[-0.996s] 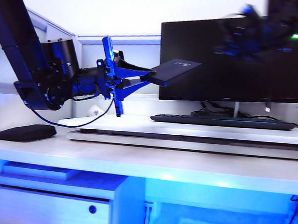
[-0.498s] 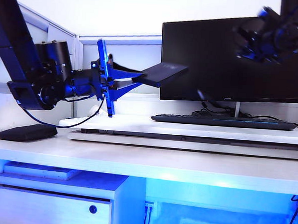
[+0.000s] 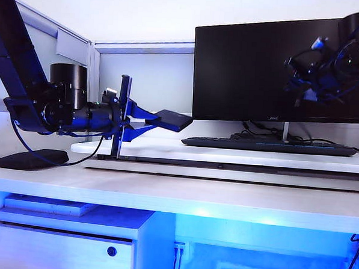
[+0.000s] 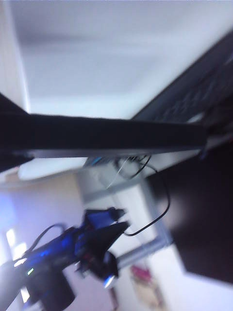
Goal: Unplug the data cable of the portable hard drive.
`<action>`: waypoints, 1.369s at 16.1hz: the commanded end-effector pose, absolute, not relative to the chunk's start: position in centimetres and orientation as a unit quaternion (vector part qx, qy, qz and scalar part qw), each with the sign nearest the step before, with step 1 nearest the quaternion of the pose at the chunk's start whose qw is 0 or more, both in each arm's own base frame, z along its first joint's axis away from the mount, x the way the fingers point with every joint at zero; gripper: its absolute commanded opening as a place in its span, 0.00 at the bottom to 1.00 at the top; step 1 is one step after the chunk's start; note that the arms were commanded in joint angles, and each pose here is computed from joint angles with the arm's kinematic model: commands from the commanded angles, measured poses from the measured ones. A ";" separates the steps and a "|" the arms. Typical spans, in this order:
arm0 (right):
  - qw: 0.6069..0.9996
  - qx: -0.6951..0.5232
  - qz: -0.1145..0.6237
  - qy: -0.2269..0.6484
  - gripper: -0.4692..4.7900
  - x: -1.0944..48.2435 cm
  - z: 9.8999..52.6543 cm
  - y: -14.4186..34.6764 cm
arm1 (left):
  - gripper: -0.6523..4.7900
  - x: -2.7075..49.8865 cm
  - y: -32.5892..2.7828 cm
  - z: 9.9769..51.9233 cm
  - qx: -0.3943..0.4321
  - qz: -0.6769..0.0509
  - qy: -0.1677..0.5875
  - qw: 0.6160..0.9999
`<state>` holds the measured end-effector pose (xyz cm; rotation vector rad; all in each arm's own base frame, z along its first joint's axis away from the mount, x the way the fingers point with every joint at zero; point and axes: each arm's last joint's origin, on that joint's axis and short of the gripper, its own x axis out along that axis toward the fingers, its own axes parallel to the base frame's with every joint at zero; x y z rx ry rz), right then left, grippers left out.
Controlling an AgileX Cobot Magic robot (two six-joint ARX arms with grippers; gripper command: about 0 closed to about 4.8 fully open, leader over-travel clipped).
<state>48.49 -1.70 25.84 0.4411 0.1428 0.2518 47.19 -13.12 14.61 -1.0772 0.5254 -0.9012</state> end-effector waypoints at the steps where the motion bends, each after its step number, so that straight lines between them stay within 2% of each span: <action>1: 0.967 0.217 0.116 0.070 0.79 48.4 26.1 -1.8 | 0.11 47.6 -12.5 15.0 -0.497 -0.368 0.210 0.758; 3: 0.963 0.224 0.102 0.114 0.80 48.3 25.3 -1.8 | 0.11 48.1 -11.9 14.7 -0.503 -0.325 0.213 0.772; 7: 0.955 0.229 0.083 0.170 0.81 48.0 24.1 -1.8 | 0.11 49.4 -12.0 15.8 -0.445 -0.304 0.220 0.813; 9: 0.951 0.232 0.080 0.190 0.81 47.9 23.8 -1.8 | 0.11 50.4 -12.1 17.1 -0.401 -0.281 0.204 0.848; 11: 0.948 0.232 0.077 0.203 0.81 47.8 23.5 -1.8 | 0.11 50.8 -12.1 17.6 -0.393 -0.256 0.221 0.855; 12: 0.946 0.233 0.080 0.208 0.81 47.8 23.4 -1.8 | 0.27 51.0 -12.2 17.8 -0.394 -0.256 0.235 0.851; 13: 0.945 0.234 0.087 0.209 0.81 47.8 23.4 -1.7 | 0.38 51.0 -12.2 17.9 -0.394 -0.268 0.236 0.847; 17: 0.945 0.234 0.087 0.209 0.81 47.8 23.4 -1.7 | 0.44 51.0 -12.2 18.0 -0.393 -0.270 0.233 0.847; 19: 0.946 0.234 0.087 0.208 0.81 47.8 23.5 -1.7 | 0.68 51.0 -12.1 18.0 -0.393 -0.269 0.232 0.848; 20: 0.946 0.234 0.088 0.206 0.81 47.8 23.5 -1.7 | 0.75 51.0 -12.1 18.0 -0.382 -0.272 0.229 0.853; 22: 0.946 0.234 0.091 0.206 0.81 47.8 23.5 -1.7 | 0.75 51.0 -12.1 18.0 -0.341 -0.272 0.216 0.874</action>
